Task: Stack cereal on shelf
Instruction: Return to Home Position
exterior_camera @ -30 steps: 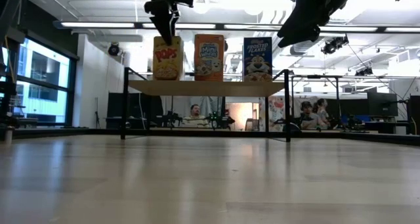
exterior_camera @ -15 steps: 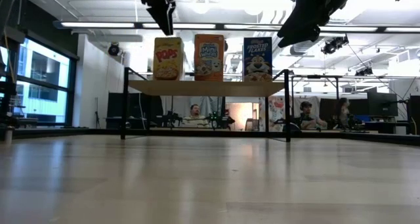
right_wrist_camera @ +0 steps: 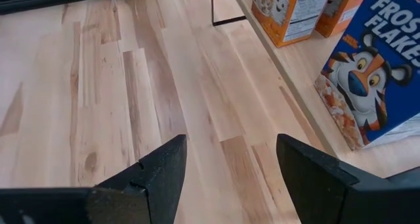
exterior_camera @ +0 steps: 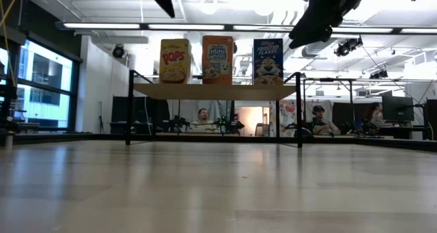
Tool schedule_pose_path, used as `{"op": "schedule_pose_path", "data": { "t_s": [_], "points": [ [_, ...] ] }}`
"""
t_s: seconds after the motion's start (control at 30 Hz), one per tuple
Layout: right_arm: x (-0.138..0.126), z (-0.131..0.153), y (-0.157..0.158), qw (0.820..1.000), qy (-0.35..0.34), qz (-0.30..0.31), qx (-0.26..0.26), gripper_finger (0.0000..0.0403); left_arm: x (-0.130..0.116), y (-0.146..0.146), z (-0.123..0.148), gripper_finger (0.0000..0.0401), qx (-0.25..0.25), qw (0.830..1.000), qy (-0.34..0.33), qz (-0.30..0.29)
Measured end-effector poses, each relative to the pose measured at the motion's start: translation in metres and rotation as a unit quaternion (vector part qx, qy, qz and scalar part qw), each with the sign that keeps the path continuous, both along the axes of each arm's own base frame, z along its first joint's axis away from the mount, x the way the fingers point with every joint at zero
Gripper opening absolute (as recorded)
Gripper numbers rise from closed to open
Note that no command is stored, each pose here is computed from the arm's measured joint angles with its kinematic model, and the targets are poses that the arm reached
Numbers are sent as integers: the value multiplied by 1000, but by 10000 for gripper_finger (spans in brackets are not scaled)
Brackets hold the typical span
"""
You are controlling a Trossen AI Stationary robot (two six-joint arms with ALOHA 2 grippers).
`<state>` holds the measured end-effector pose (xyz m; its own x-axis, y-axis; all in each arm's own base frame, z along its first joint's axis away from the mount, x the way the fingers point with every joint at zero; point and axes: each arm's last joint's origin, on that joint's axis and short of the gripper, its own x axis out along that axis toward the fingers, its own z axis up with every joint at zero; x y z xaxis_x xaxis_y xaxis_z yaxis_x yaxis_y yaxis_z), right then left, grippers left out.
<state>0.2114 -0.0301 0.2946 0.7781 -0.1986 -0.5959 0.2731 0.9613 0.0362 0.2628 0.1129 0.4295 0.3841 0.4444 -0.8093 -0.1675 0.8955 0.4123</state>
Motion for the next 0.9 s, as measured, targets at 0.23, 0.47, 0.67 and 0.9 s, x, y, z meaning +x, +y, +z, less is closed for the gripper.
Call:
{"op": "schedule_pose_path", "data": {
  "t_s": [0.23, 0.47, 0.67, 0.9],
  "points": [
    [-5, 5, 1, 1000, -11, 10, -17, 229, -29, -28, 27, 246, -99, 988, -105, -46],
    [-23, 20, 10, 997, -56, 37, -38, 229, -63, -57, 49, 246, -112, 977, -172, -65],
    [-50, 2, 21, 991, -114, 54, -34, 229, -88, -75, 44, 246, -111, 965, -224, -77],
    [-82, -29, 26, 982, -181, 59, -18, 229, -108, -86, 10, 246, -101, 962, -247, -52]
  ]
}}
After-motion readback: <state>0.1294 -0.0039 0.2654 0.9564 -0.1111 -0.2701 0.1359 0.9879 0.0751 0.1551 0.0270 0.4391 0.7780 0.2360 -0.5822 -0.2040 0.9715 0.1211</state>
